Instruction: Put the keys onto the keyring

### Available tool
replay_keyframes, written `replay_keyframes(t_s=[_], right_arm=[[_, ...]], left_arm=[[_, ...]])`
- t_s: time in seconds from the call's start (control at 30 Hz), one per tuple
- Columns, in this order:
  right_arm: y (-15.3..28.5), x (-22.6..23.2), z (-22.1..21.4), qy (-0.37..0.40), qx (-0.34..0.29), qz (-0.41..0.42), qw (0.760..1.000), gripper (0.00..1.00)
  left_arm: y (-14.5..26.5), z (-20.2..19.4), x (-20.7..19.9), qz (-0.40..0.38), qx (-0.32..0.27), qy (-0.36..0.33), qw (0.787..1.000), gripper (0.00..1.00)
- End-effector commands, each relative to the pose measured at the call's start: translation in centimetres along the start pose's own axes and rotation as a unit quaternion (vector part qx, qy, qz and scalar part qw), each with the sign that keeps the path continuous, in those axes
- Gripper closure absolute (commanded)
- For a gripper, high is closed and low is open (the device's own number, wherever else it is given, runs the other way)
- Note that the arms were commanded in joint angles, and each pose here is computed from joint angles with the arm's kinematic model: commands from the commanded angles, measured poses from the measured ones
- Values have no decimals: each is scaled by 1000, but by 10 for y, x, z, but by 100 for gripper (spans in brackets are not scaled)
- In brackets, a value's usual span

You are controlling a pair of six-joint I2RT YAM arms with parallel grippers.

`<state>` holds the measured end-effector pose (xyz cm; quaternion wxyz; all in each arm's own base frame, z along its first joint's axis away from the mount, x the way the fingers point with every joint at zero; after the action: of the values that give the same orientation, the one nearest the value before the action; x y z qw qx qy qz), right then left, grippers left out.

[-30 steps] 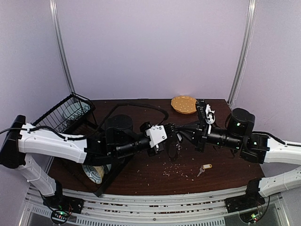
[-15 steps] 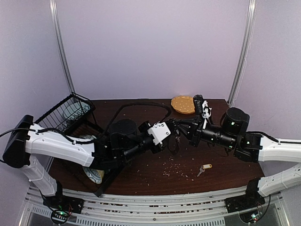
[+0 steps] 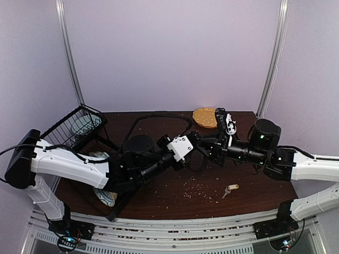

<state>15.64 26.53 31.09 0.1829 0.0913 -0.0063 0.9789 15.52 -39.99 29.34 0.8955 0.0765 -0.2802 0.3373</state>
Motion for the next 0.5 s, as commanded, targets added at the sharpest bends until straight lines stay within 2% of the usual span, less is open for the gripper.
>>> replay_keyframes(t_s=[0.0,0.2,0.33,0.47], right_arm=[[3,21,-9,-9,41,80,996,73],[20,28,9,0,17,97,995,72],[38,35,28,15,-6,126,992,59],[50,44,40,38,-7,168,985,58]], left_arm=[[2,48,29,44,-108,51,992,100],[7,45,32,49,-107,54,992,100],[10,44,35,40,-119,63,990,100],[14,45,36,16,-137,78,987,100]])
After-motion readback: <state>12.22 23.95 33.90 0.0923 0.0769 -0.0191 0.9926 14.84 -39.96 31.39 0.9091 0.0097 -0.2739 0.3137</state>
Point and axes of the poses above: each gripper's point midway between its finger pads, its own y axis back along the fingers, its own x axis along the line the jaws close on, z = x × y, the point moved 8 cm from there along y, back along the fingers, and after that the axes turned 1 degree about -y, right-handed, at the moved point
